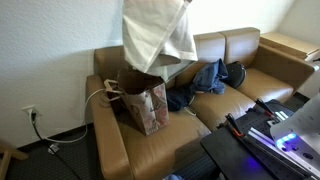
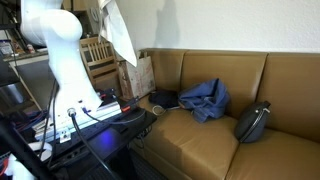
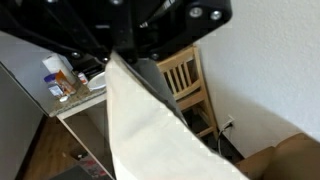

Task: Pick the white cloth on the couch and put it in the bag

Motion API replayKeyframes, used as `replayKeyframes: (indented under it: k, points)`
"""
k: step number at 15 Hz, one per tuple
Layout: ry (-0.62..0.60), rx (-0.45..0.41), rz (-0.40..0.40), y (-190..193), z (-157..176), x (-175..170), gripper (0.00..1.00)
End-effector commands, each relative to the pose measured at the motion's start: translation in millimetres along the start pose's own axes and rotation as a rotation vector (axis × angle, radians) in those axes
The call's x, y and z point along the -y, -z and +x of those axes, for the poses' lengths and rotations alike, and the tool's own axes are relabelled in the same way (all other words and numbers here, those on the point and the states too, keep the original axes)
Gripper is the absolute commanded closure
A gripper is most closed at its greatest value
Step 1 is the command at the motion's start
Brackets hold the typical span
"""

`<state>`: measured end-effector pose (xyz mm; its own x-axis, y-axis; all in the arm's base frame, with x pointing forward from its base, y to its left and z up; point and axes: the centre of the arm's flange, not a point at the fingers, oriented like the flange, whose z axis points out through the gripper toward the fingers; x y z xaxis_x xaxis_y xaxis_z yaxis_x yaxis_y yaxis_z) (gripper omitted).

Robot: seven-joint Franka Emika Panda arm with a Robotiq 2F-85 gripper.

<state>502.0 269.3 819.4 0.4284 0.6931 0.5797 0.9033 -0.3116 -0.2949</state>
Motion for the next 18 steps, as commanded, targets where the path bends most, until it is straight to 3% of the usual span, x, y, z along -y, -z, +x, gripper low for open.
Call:
replayKeyframes:
  k: [1, 4, 5, 8, 10, 18]
  points:
    - [0.096, 0.011, -0.103, 16, 16, -3, 0.99]
    - [0.178, 0.035, -0.083, 18, 17, -2, 0.99]
    - [0.120, 0.022, -0.086, 11, 3, 5, 0.98]
    - [0.146, 0.023, -0.081, 8, 4, 2, 0.99]
    - [0.151, 0.039, -0.030, -5, 9, -10, 0.99]
    - [0.305, 0.063, 0.194, -35, 14, 13, 0.99]
